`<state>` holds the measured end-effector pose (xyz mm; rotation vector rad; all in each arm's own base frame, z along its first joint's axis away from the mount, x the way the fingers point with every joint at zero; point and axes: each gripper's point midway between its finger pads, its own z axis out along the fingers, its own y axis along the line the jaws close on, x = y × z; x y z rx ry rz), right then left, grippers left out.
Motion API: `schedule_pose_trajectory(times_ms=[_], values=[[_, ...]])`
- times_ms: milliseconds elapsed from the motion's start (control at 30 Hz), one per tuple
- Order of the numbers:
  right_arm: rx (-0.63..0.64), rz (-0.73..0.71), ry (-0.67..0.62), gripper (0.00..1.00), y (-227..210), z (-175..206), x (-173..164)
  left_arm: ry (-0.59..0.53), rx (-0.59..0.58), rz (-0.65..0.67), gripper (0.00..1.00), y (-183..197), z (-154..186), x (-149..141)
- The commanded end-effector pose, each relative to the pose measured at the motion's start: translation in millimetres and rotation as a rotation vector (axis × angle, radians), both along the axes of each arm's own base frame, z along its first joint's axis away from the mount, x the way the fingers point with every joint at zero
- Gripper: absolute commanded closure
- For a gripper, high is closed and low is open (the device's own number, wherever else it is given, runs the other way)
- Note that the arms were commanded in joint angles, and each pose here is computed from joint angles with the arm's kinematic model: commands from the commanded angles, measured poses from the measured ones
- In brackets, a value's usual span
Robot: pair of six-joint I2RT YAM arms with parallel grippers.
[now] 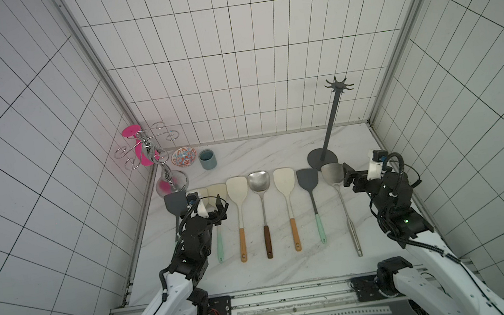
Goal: Take the spatula off the kitchen utensil rack
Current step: Reset both arms
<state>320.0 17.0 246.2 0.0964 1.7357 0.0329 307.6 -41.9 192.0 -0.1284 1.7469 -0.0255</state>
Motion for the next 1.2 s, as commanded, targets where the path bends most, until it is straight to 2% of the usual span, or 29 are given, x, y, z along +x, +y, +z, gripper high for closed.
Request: schedule_pose_trajectory(times_ms=[0,133,267,433,767,933,1000,1167], values=[[0.005,-0.142,-0.067,0.01,-28,-6,2,-0.073,0.024,0.045,0.02,17,15,7],[0.005,-0.207,-0.059,0.01,-45,-20,4,-0.067,0.054,0.054,0.02,29,-1,9],[-0.001,-0.255,-0.033,0.01,-59,-41,5,-0.040,0.143,0.027,0.03,28,-23,13],[-0.011,-0.299,0.008,0.01,-66,-71,9,0.013,0.174,0.086,0.02,35,-40,34],[-0.025,-0.357,0.019,0.01,-75,-108,24,-0.018,0.111,0.149,0.02,54,-38,67],[-0.049,-0.334,-0.005,0.01,-72,-118,31,-0.087,0.095,0.128,0.02,52,-44,66],[-0.066,-0.286,-0.034,0.01,-65,-119,34,-0.104,0.107,0.077,0.02,44,-46,66],[-0.106,-0.194,-0.020,0.01,-47,-129,38,-0.082,0.114,0.048,0.03,39,-50,69]])
